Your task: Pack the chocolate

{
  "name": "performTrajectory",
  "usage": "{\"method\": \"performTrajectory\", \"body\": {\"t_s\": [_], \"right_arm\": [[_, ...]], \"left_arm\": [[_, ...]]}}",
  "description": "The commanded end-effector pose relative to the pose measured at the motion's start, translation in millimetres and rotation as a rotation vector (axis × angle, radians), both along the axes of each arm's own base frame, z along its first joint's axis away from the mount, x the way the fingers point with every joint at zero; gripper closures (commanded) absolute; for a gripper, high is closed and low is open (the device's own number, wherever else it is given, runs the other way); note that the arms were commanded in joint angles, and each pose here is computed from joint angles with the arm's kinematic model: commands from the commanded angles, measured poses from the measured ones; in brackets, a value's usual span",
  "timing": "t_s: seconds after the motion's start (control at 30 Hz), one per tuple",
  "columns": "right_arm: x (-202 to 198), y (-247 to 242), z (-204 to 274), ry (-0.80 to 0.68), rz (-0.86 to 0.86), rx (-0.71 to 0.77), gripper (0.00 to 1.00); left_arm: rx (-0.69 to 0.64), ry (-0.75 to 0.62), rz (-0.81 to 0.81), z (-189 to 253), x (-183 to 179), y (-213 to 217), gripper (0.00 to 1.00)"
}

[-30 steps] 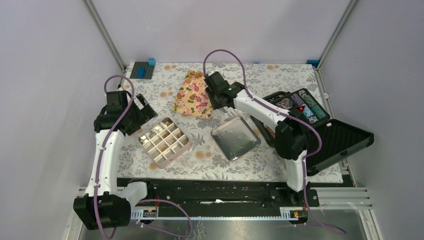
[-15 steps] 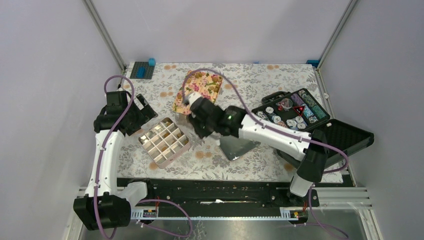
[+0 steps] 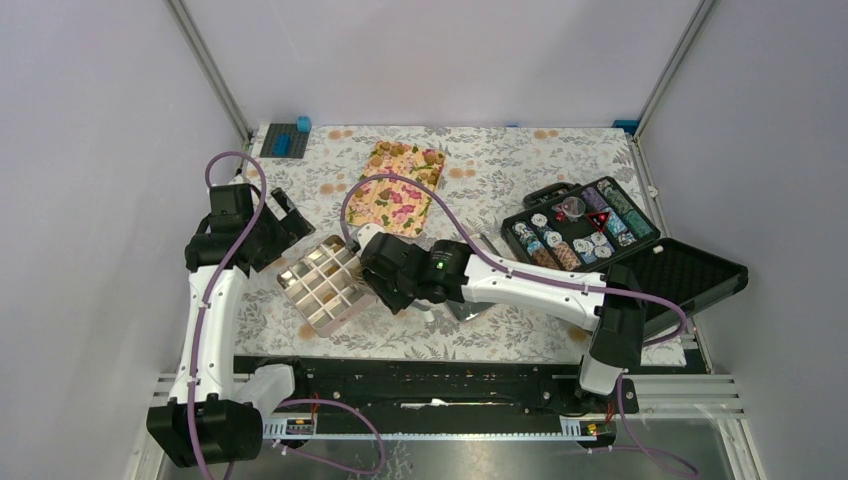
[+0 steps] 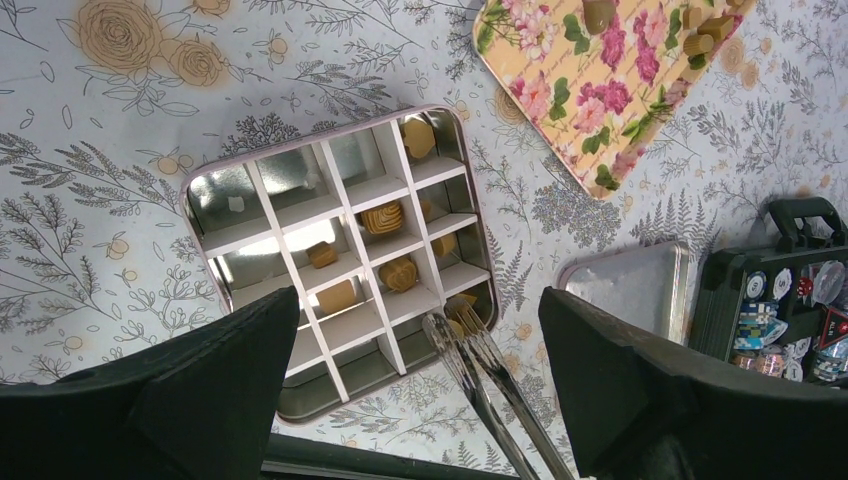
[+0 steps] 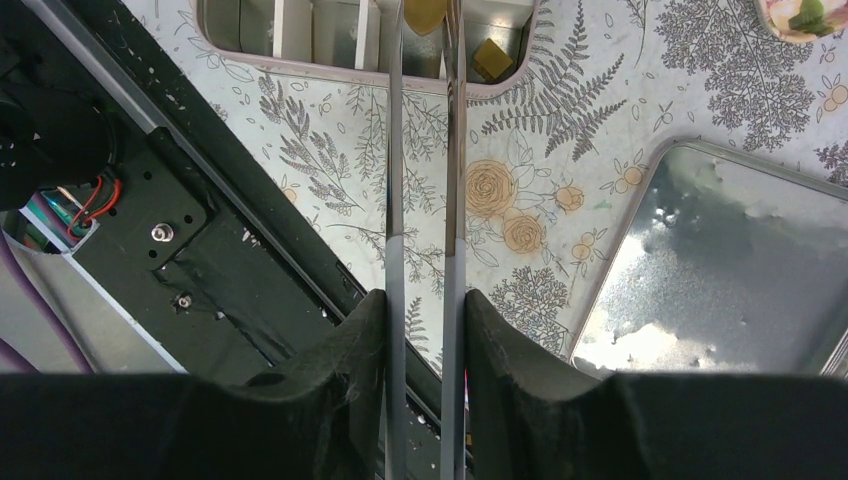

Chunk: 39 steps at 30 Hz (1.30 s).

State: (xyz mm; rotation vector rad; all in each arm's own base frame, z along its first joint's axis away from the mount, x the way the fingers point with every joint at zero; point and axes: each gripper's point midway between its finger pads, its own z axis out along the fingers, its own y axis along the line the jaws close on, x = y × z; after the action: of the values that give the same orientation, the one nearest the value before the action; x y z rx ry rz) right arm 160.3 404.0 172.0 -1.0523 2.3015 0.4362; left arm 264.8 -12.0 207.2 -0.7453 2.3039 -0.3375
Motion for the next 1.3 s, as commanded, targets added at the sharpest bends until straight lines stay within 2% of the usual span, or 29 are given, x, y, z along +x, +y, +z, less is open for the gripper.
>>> {"method": "performTrajectory", "body": {"t_s": [0.0,0.17,0.4,0.57,0.63,0.8,0.87,1.03,1.27], "right_arm": [[3,5,4,-0.017,-0.011,0.021,0.76],[3,6,1,-0.022,0.006,0.001,0.73],[2,7,2,-0.03,0.018,-0.012,0.58],[2,8,6,-0.04,0.019,-0.005,0.55],[2,7,8,-0.045,0.017,-0.004,0.57],[13,3,24,-0.108,-0.019,0.021,0.82],[20,-3,38,-0.161,-0.037,0.029,0.87],[53,-27,65,-0.322,-0.121,0.001,0.85],[139,-82,68,-0.282,-0.37,0.086,0.82]], "left_arm": [[-0.01,-0.047,-0.009,14,2,-2,0.01],[-0.011,-0.043,-0.01,14,5,-2,0.01],[-0.01,-0.041,-0.006,14,5,-1,0.01],[-0.012,-0.038,-0.007,13,5,-2,0.01],[-0.011,-0.038,-0.007,13,4,-2,0.01],[-0.011,-0.037,-0.01,13,4,-2,0.01],[-0.012,-0.038,-0.01,13,4,-2,0.01],[-0.007,-0.032,-0.001,11,5,0,0.01],[-0.005,-0.015,0.004,4,3,1,0.01]]}}
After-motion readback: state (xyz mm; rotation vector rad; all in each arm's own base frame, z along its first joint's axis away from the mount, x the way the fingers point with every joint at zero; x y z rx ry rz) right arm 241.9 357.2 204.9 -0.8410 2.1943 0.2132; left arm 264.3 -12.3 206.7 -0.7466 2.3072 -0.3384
